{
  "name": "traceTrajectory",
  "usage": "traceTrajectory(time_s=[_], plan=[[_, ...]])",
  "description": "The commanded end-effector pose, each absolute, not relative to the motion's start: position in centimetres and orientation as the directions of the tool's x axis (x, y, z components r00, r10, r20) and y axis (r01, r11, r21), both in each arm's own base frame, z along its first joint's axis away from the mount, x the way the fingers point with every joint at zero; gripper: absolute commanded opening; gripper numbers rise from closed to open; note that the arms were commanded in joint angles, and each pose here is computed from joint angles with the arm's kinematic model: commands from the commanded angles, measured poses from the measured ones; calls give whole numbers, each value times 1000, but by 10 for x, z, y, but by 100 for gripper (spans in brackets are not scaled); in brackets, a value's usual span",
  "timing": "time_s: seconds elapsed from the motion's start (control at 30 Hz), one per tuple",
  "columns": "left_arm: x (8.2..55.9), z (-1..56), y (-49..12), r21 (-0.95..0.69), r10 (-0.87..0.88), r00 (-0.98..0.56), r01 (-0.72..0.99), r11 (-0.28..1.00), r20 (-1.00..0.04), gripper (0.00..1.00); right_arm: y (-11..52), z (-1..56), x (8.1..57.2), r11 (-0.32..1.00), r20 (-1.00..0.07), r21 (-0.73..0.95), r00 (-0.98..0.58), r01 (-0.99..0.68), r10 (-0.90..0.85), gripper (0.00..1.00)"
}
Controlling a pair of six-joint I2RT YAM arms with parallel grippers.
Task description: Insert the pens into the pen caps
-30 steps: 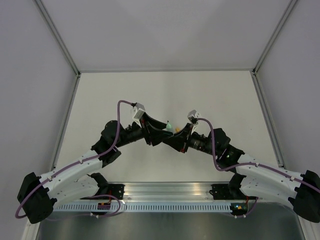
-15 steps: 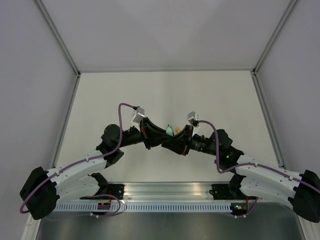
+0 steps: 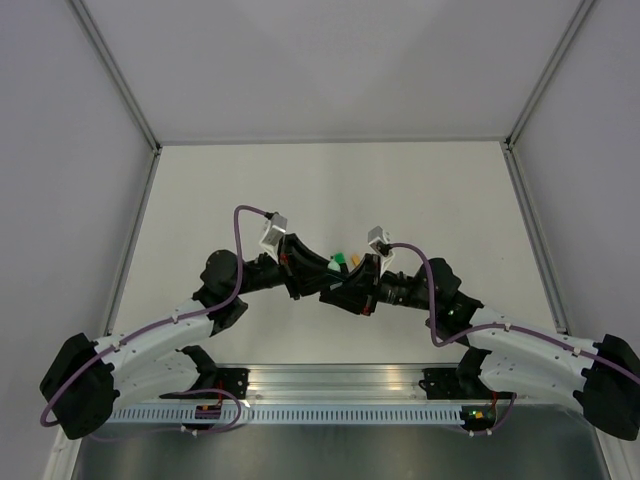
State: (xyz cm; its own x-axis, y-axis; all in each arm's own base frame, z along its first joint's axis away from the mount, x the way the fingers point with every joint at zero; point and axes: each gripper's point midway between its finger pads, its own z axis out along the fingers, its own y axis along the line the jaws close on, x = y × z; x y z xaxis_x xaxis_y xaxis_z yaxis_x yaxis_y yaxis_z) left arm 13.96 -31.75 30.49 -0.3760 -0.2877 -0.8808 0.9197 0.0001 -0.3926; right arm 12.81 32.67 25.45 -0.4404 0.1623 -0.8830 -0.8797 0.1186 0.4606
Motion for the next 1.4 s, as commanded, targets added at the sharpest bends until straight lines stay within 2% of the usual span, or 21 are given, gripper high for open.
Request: traceTrajectory(time_s=[0.0, 0.03, 0.1, 0.13, 0.23, 0.5, 0.87, 0.97, 1.0, 1.03, 1.07, 1.1, 1.13, 1.17, 1.2, 1.23, 1.27, 1.3, 1.37], plan=[[120, 327, -316, -302, -316, -320, 947, -105, -893, 20, 330, 266, 128, 98, -882, 458, -437, -884, 175, 0], [119, 326, -316, -303, -311, -323, 946, -112, -894, 4, 330, 266, 128, 101, -884, 455, -435, -885, 174, 2], [117, 324, -316, -309, -306, -333, 943, -123, -892, 2, 329, 267, 129, 107, -886, 450, -429, -887, 176, 10], [115, 322, -316, -317, -301, -342, 940, -128, -890, 2, 328, 265, 130, 119, -889, 448, -426, -886, 171, 25], [114, 318, -315, -341, -295, -365, 931, -130, -883, 2, 323, 268, 134, 149, -895, 433, -404, -889, 189, 39], [117, 311, -313, -393, -299, -406, 913, -107, -864, 2, 317, 275, 134, 154, -896, 420, -381, -894, 229, 46], [120, 309, -316, -428, -293, -439, 898, -107, -849, 2, 328, 267, 127, 99, -895, 431, -411, -897, 170, 36], [121, 309, -317, -431, -283, -442, 896, -103, -851, 2, 329, 268, 126, 87, -894, 432, -415, -897, 167, 24], [121, 310, -317, -429, -284, -440, 897, -103, -852, 2, 330, 268, 126, 84, -895, 431, -414, -898, 166, 9], [121, 311, -316, -428, -284, -438, 898, -102, -853, 4, 330, 268, 126, 84, -893, 434, -417, -897, 168, 2], [121, 311, -316, -430, -283, -440, 897, -100, -852, 8, 330, 269, 126, 86, -893, 435, -417, -896, 170, 0], [122, 311, -316, -432, -287, -440, 897, -94, -851, 24, 329, 268, 127, 93, -892, 436, -417, -895, 174, 0], [124, 311, -316, -436, -291, -440, 896, -82, -850, 34, 328, 269, 128, 97, -892, 436, -415, -895, 181, 0], [127, 303, -315, -460, -268, -453, 887, -42, -850, 39, 328, 270, 130, 108, -891, 438, -415, -892, 186, 0], [141, 304, -315, -482, -291, -454, 876, 30, -842, 51, 327, 268, 135, 143, -888, 446, -417, -883, 193, 0], [150, 300, -314, -503, -287, -461, 859, 93, -840, 57, 326, 267, 139, 168, -886, 452, -419, -876, 197, 0], [174, 301, -307, -530, -338, -445, 818, 224, -829, 62, 324, 266, 143, 193, -886, 453, -417, -870, 201, 0], [188, 283, -301, -595, -292, -519, 723, 352, -803, 67, 323, 261, 148, 232, -885, 461, -425, -856, 190, 0], [213, 272, -280, -606, -302, -535, 597, 526, -789, 76, 318, 256, 165, 327, -884, 467, -419, -822, 209, 0]])
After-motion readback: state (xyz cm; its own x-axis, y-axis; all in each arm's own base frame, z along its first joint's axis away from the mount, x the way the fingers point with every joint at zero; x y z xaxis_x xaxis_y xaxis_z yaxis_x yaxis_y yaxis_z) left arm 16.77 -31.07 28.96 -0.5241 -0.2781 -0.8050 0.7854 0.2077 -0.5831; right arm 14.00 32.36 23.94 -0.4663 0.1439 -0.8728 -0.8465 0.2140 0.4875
